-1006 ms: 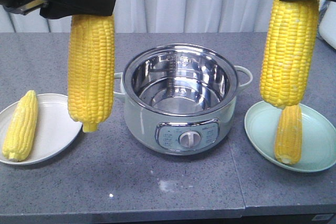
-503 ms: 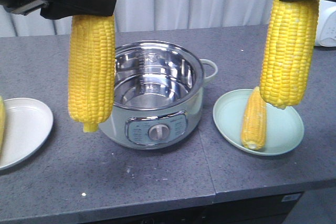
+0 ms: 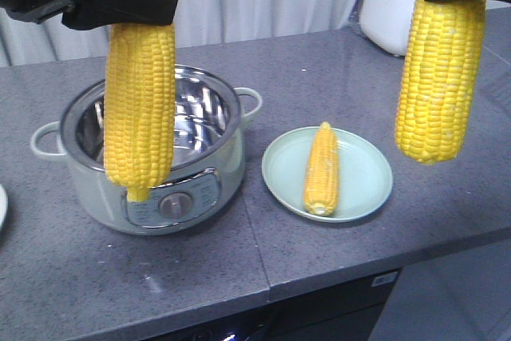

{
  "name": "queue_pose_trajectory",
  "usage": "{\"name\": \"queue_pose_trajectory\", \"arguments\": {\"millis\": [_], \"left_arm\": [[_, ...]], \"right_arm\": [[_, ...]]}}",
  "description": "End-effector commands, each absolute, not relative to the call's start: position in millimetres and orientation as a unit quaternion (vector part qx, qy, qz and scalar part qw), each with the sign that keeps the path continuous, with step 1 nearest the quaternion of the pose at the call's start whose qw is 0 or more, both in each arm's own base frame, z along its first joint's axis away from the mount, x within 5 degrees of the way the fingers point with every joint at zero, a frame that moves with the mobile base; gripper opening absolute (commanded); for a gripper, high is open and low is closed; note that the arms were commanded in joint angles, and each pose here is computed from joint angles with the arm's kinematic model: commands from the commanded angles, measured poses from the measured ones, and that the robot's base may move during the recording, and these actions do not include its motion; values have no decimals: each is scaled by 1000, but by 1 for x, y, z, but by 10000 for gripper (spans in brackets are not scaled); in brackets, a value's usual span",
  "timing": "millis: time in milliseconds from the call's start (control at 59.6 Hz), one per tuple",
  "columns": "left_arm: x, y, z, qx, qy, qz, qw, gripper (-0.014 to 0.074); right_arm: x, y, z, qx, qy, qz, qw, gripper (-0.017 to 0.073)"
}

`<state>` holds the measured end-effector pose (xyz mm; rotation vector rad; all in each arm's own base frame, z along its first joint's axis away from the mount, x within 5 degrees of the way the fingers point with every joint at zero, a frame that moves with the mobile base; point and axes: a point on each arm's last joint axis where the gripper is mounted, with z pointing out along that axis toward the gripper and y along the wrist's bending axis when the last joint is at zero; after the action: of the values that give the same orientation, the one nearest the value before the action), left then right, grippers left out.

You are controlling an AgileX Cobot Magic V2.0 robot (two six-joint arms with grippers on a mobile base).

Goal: Distribute corn equally
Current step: 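Hold both cobs aloft while the base drives to the other counter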

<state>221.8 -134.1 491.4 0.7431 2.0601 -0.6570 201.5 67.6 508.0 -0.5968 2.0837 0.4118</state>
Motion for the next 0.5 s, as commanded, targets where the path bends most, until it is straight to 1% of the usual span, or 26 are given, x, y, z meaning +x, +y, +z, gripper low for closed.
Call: {"name": "queue_pose_trajectory", "arguments": {"millis": [0, 486], "left_arm": [[210, -132, 513, 286, 791, -283, 460, -6], [210, -132, 513, 286, 791, -283, 460, -6]], "right_arm": [[195, 66, 524, -234, 818, 172, 497, -5], [195, 66, 523, -235, 818, 172, 496, -5]]}}
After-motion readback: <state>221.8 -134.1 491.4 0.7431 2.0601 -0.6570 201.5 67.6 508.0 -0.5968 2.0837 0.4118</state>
